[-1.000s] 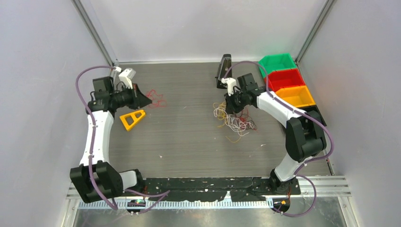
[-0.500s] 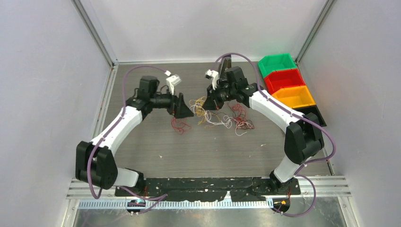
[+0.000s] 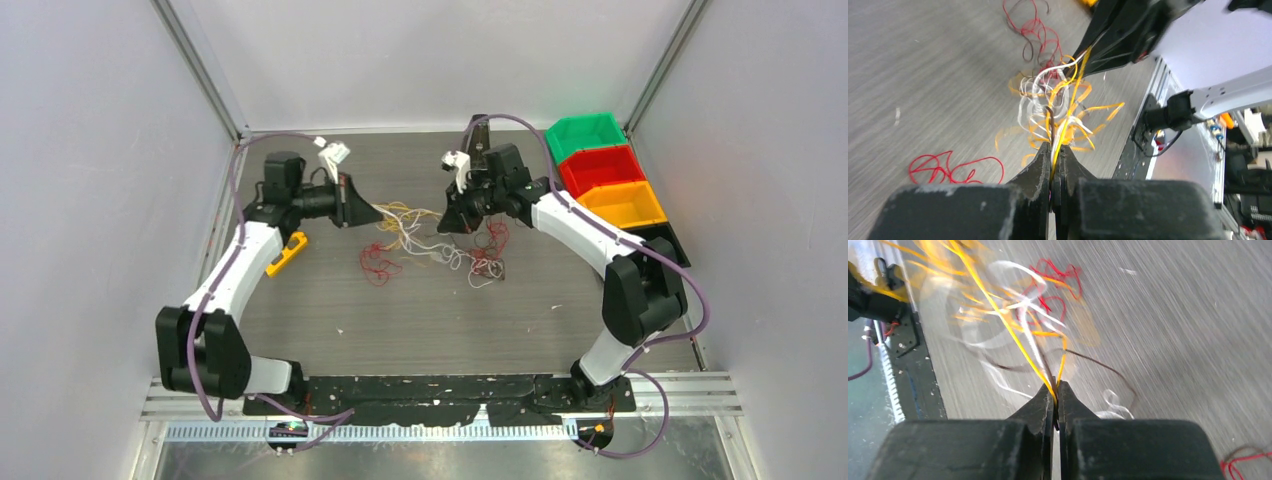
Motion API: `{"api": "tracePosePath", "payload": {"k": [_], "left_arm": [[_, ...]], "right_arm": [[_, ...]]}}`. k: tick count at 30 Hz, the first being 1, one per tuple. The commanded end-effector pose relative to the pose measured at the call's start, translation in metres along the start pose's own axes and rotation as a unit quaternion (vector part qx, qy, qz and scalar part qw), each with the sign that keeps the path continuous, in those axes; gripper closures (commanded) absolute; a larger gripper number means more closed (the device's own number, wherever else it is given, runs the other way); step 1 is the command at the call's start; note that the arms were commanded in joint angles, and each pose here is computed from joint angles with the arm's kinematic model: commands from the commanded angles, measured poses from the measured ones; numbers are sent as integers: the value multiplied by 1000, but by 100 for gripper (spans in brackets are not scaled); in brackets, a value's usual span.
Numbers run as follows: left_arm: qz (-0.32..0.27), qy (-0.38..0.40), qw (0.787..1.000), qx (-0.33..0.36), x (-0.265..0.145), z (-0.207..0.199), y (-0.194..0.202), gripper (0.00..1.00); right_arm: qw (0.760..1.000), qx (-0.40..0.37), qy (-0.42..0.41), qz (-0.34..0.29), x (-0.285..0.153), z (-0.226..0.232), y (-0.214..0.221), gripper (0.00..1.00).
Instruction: Untangle the cables
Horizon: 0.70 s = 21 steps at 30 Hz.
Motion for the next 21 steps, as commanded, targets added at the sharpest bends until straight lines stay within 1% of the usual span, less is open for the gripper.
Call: {"api": "tracePosePath", "payload": {"k": [1, 4, 6, 9, 11, 14, 16, 18, 21], "left_arm": [[-60, -46, 996, 51, -55, -13, -44, 100], [-70, -67, 992, 76, -69, -20, -58, 100], [-90, -93, 988, 79, -86, -17, -70, 100], [-111, -106, 984, 95, -102, -22, -89, 100], [-122, -113, 979, 120, -111, -29, -102, 100], [-122, -111, 974, 153, -118, -40, -111, 100], [-122, -111, 974, 153, -119, -42, -114, 100], [-127, -104, 975, 147, -119, -45, -116, 100], [-166, -105, 965, 175, -126, -58, -134, 100]], "right_arm": [[984, 24, 143, 101, -37, -61, 64, 95], [976, 30, 184, 116, -50, -76, 76, 95], [969, 37, 214, 119, -65, -89, 81, 95], [958, 28, 251, 137, -83, -101, 89, 94], [951, 26, 266, 155, -93, -108, 99, 94], [943, 28, 284, 169, -107, -117, 107, 95], [943, 33, 286, 167, -114, -119, 106, 95], [949, 35, 274, 153, -117, -114, 97, 95], [952, 31, 277, 127, -123, -108, 81, 95]]}}
Point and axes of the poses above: each gripper's point midway between its finger pads, its own x axis out along the fingers, its own z axis along the line the jaws close on, y = z × x, the point moved 6 cm from there along -x, back along the fingers, and after that the axes turned 5 degrees about x, right-handed, at the moved point
